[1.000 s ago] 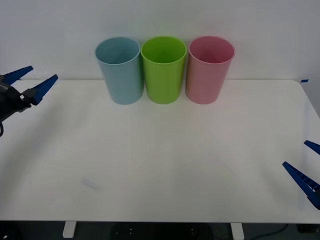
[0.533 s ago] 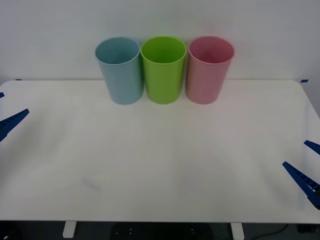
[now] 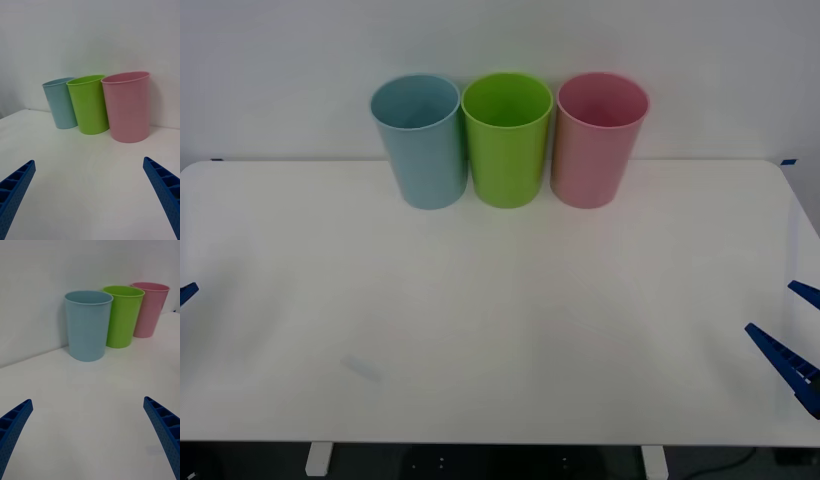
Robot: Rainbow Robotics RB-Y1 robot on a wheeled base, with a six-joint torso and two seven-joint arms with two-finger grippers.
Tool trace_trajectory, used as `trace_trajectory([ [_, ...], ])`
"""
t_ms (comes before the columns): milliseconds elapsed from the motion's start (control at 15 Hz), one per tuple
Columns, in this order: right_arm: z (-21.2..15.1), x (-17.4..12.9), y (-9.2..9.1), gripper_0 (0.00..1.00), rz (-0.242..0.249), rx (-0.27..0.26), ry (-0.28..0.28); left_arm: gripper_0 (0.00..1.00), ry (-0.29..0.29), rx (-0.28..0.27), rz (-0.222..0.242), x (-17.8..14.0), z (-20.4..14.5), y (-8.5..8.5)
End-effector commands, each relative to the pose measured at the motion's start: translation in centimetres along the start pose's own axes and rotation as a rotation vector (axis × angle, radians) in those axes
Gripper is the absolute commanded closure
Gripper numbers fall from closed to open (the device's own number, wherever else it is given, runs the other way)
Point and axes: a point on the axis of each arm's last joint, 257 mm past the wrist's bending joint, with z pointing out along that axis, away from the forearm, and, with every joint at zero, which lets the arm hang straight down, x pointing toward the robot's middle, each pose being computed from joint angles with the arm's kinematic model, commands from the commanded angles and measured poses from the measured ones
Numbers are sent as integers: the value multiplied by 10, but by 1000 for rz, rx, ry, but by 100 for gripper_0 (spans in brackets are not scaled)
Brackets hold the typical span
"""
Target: Grasp the object on the table and drop it into the matching bin: aluminum can to the light blue bin, PET bottle to the pink bin.
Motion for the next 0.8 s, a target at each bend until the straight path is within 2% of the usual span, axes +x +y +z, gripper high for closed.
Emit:
trace_trajectory([
  [67, 0, 0, 0, 0, 0, 0, 0, 0, -7, -2, -29, 7, -8, -5],
  [333, 0, 0, 0, 0, 0, 0, 0, 0, -35, -1, -68, 12, -9, -12],
  [467, 0, 0, 0, 0, 0, 0, 0, 0, -56, 16, -99, 15, -5, -21],
  [800, 0, 0, 0, 0, 0, 0, 0, 0, -57, 26, -108, 17, -3, -25],
])
